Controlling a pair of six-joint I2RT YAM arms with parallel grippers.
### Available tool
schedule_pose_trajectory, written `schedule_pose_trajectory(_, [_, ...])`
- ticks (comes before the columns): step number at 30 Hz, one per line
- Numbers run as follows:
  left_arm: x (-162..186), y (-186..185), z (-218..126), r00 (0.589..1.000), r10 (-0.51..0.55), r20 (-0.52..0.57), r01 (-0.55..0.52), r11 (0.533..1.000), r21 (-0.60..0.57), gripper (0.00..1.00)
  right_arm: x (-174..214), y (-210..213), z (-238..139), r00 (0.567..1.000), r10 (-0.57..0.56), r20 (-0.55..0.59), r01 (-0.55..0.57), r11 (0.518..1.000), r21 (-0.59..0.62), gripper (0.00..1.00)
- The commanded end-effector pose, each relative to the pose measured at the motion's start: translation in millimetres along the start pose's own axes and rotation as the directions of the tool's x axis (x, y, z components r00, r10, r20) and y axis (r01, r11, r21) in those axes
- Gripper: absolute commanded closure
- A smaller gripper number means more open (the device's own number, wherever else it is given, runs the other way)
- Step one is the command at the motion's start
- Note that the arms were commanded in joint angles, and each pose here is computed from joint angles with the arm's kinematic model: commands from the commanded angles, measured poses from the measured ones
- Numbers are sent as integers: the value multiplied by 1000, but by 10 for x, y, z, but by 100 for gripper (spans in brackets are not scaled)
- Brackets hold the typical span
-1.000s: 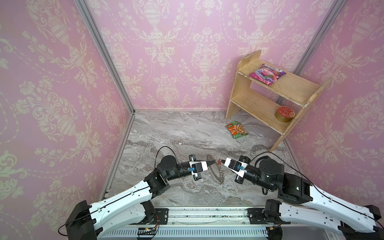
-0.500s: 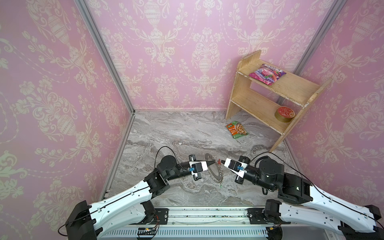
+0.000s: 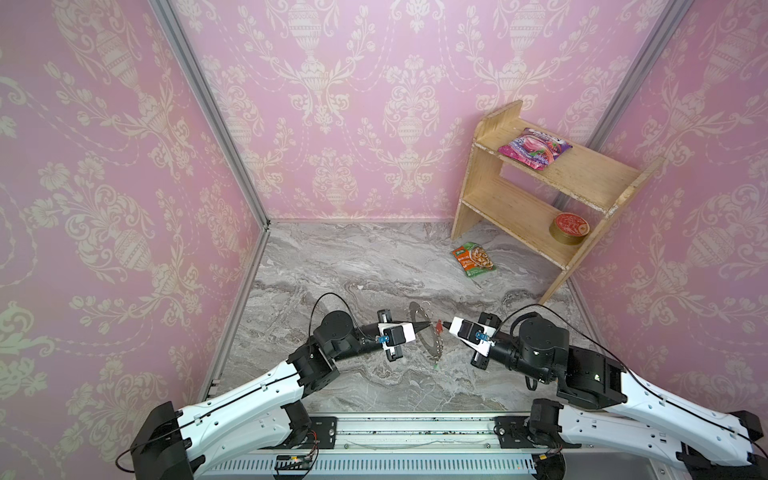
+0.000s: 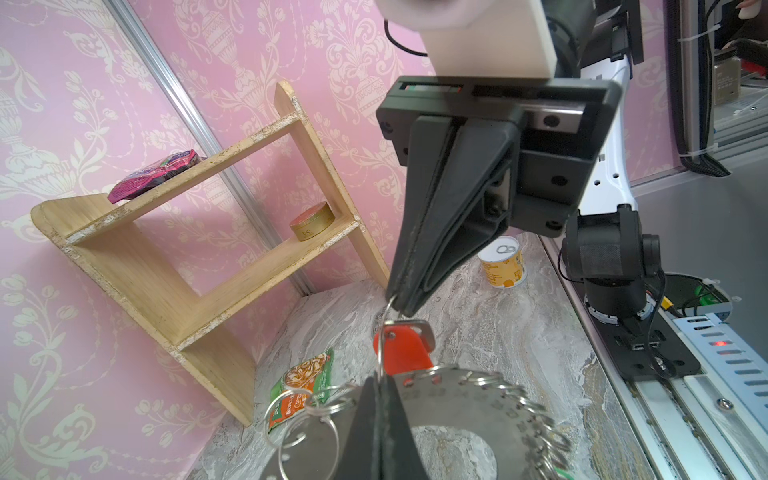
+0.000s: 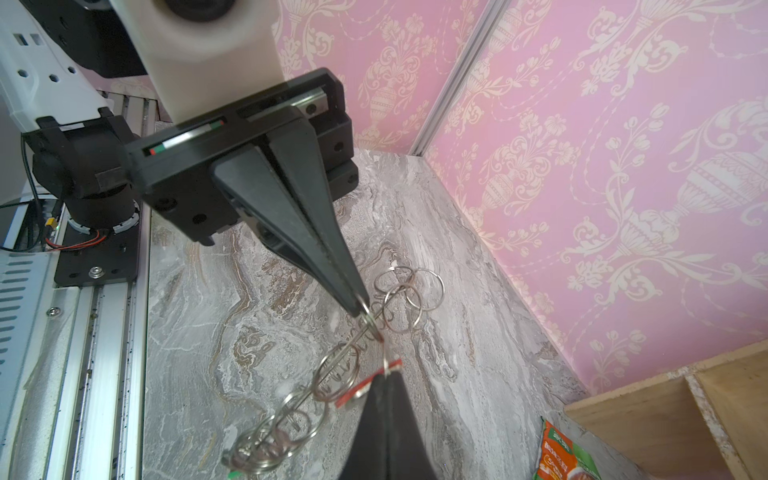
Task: Put the keys on the keyring
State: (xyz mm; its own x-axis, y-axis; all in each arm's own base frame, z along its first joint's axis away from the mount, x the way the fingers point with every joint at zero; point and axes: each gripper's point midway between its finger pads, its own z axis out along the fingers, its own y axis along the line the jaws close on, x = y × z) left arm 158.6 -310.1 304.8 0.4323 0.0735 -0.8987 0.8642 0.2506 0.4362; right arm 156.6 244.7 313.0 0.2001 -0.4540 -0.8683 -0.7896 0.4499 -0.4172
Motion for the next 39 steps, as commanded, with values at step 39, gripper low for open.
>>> schedule_pose_trajectory(39, [-151,-96,-5,998,55,29,-56,997,45,100,-118,47,32,999,13,31,-12,999,-37,100])
